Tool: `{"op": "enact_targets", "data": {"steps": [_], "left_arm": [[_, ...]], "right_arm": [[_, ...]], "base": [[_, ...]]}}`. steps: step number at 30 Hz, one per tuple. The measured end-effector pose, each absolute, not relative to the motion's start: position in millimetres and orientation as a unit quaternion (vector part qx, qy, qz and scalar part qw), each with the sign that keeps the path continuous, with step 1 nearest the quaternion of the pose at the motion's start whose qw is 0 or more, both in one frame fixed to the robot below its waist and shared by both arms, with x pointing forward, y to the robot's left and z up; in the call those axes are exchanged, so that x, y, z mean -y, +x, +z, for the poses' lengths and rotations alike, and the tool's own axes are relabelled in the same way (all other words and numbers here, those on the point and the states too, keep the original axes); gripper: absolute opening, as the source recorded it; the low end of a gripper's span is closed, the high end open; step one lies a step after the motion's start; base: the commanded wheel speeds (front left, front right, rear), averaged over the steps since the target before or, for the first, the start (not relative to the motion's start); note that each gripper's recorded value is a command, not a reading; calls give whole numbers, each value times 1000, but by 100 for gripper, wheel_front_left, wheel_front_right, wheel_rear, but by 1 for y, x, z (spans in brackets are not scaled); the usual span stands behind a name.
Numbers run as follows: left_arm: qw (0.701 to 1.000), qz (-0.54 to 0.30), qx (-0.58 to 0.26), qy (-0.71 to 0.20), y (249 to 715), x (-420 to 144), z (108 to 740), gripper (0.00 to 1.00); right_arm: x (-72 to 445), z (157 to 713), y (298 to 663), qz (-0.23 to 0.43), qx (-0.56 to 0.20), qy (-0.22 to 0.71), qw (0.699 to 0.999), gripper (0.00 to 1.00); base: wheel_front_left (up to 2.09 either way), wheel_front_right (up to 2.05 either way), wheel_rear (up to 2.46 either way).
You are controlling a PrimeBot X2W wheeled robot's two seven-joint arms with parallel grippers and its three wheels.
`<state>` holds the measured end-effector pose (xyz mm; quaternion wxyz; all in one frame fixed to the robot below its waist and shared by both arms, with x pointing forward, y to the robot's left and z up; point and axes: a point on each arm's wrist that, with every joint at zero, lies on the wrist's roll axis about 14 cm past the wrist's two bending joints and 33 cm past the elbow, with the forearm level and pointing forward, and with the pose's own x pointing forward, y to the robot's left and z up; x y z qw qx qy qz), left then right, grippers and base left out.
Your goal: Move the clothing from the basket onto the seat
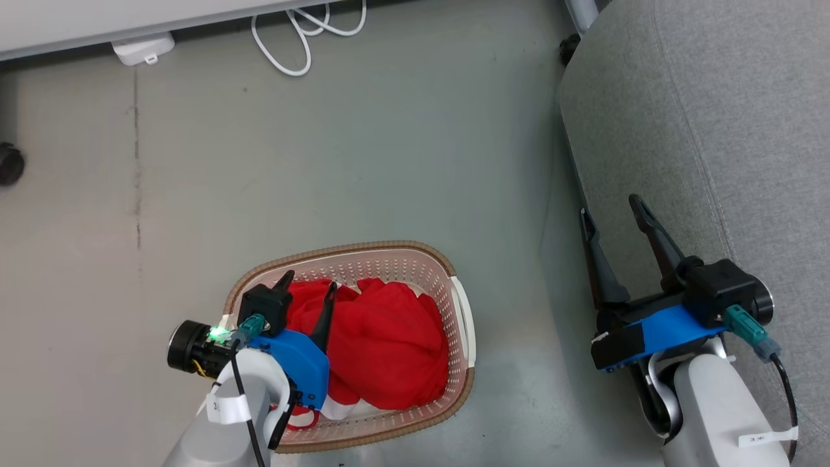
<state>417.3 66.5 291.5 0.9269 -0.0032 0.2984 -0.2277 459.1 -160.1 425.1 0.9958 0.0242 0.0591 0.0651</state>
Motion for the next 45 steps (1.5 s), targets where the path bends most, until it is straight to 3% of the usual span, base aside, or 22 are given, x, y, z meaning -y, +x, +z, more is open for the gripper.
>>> {"op": "enact_targets", "data": {"steps": [27, 45], "left_arm": [[809, -199, -549, -61, 353, -70, 169, 100], [776, -194, -591, -100, 357, -63, 129, 100]], "right_arm": [[152, 346, 499, 86, -117, -8, 989, 100], [147, 292, 504, 96, -156, -18, 983, 100]], "base": [[0, 0, 0], [0, 0, 0]]}}
